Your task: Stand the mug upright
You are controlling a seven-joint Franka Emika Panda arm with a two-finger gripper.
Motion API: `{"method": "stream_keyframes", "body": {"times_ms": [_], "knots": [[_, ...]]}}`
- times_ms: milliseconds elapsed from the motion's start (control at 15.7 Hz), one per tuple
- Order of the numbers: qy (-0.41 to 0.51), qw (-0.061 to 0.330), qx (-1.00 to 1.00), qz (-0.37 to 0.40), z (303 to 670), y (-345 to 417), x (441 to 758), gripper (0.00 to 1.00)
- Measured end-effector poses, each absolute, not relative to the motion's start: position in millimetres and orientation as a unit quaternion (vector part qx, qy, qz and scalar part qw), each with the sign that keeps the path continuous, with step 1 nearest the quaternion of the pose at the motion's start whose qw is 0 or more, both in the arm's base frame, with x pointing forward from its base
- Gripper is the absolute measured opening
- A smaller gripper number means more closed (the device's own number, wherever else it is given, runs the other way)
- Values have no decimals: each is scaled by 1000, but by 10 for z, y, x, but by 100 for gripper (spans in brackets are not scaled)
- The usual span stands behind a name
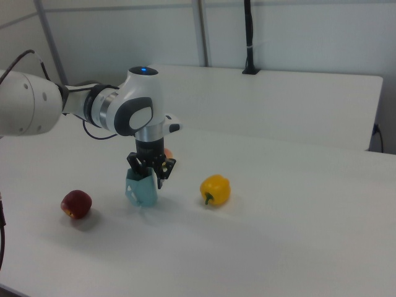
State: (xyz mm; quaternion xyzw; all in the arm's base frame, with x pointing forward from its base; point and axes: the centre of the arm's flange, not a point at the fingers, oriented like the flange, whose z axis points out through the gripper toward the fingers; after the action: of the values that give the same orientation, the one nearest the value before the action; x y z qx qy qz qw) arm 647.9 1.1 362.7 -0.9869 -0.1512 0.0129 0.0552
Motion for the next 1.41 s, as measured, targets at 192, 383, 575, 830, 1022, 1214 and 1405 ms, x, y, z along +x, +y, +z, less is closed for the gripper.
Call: {"method": "stream_keyframes", "body": {"times_ms": [192,383,575,830,1022,1214,1405], "knots": [[-151,55,-987,11,3649,22,6484,70],[-132,55,-990,-9,3890,57,6507,98],[-91,52,-993,-47,4435,197,6510,100],[-26,55,-998,-35,5321,260,6275,100],[-6,53,-998,-13,5923,278,5976,100],[9,49,-999,12,6420,302,5556,100],[21,45,-999,20,6682,306,5262,100]]}}
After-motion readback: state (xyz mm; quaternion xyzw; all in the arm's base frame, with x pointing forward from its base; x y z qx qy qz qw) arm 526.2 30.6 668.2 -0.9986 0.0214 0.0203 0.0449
